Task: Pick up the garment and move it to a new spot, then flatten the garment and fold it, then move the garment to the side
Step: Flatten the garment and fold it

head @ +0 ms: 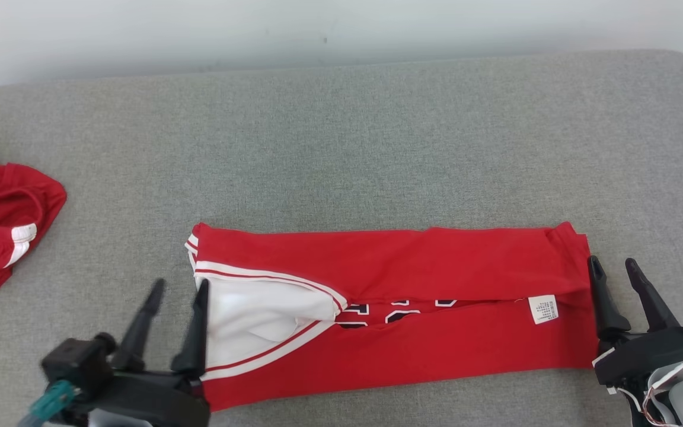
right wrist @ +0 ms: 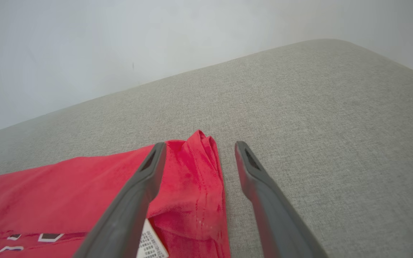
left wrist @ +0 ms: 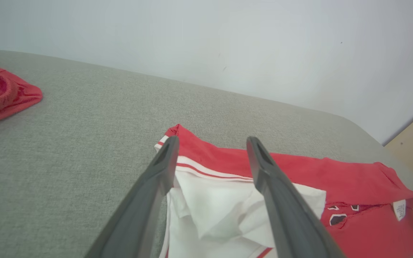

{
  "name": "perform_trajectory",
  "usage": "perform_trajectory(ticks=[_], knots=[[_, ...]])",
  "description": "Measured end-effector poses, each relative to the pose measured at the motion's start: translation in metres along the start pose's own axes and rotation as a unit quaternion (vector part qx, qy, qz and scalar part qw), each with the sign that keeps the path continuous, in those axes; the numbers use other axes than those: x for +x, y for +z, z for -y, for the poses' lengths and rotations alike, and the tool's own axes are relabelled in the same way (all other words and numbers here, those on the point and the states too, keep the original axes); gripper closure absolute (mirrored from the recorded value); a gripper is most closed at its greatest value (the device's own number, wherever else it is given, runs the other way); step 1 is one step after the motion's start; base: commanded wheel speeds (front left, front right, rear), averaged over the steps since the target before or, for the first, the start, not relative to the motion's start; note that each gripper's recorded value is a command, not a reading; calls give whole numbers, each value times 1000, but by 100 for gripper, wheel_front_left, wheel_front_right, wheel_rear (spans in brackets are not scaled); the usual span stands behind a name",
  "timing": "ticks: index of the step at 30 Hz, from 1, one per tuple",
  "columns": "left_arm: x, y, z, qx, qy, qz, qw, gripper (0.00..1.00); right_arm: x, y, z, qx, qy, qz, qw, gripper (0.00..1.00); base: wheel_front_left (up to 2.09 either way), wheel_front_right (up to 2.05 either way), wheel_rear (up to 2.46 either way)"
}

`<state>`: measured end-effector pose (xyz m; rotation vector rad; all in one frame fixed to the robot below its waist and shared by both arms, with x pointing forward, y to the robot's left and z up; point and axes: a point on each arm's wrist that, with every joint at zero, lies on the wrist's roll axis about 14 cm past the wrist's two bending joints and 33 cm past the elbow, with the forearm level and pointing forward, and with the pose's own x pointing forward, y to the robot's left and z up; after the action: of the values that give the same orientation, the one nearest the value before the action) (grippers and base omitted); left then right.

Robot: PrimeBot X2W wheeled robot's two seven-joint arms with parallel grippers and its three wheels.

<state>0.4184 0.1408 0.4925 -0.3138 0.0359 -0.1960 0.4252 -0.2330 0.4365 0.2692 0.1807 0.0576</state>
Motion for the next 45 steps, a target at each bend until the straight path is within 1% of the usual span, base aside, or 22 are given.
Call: perform_trajectory(ticks=[2, 3, 5, 8, 13, 18, 24, 25, 26, 27, 28, 31, 34, 39, 42, 45], knots=[[0, 5, -3, 0, 7, 11, 1000, 0, 0, 2, -1, 1, 1, 3, 1000, 0, 0, 0, 0], [-1, 17, -10, 12, 21, 34, 999, 0, 0, 6, -1, 2, 1, 8, 1000, 0, 0, 0, 0], [-2, 22, -15, 20, 31, 43, 998, 0, 0, 6, 0, 2, 0, 8, 1000, 0, 0, 0, 0], [-5, 36, -31, 59, 58, 70, 994, 0, -1, -1, 6, 2, -9, -9, 1000, 0, 0, 0, 0], [-14, 49, -52, 99, 99, 93, 986, 0, 4, -16, 12, 5, -23, -43, 999, 0, 0, 0, 0], [-25, 41, -61, 106, 122, 85, 983, 0, 9, -38, 9, 10, -28, -82, 996, 0, 0, 0, 0], [-31, 35, -66, 113, 128, 75, 983, 0, 11, -58, 7, 12, -32, -118, 992, 0, 0, 0, 0], [-32, 34, -68, 113, 129, 74, 982, 0, 11, -60, 7, 14, -32, -123, 992, 55, 0, 0, 0], [-33, 34, -68, 112, 129, 74, 983, 0, 11, -62, 6, 16, -32, -126, 991, 80, 0, 0, 0], [-34, 34, -69, 113, 130, 73, 982, 0, 10, -62, 5, 18, -31, -128, 991, 80, 0, 0, 0], [-36, 33, -69, 116, 131, 72, 982, 0, 10, -63, 4, 20, -30, -130, 991, 100, 0, 0, 0], [-40, 32, -69, 115, 132, 70, 982, 0, 6, -60, 1, 26, -28, -126, 991, 100, 0, 0, 0], [-41, 35, -66, 118, 127, 75, 982, 0, 1, -52, 13, 25, -42, -117, 992, 100, 0, 0, 0], [-45, 38, -60, 119, 120, 81, 982, 0, -10, -22, 61, 5, -92, -88, 992, 100, 0, 0, 0], [-45, 41, -56, 122, 113, 83, 983, 0, -20, -3, 91, -13, -125, -77, 989, 100, 0, 0, 0], [-45, 42, -53, 124, 110, 86, 982, 0, -24, 13, 109, -21, -144, -63, 987, 100, 0, 0, 0]])
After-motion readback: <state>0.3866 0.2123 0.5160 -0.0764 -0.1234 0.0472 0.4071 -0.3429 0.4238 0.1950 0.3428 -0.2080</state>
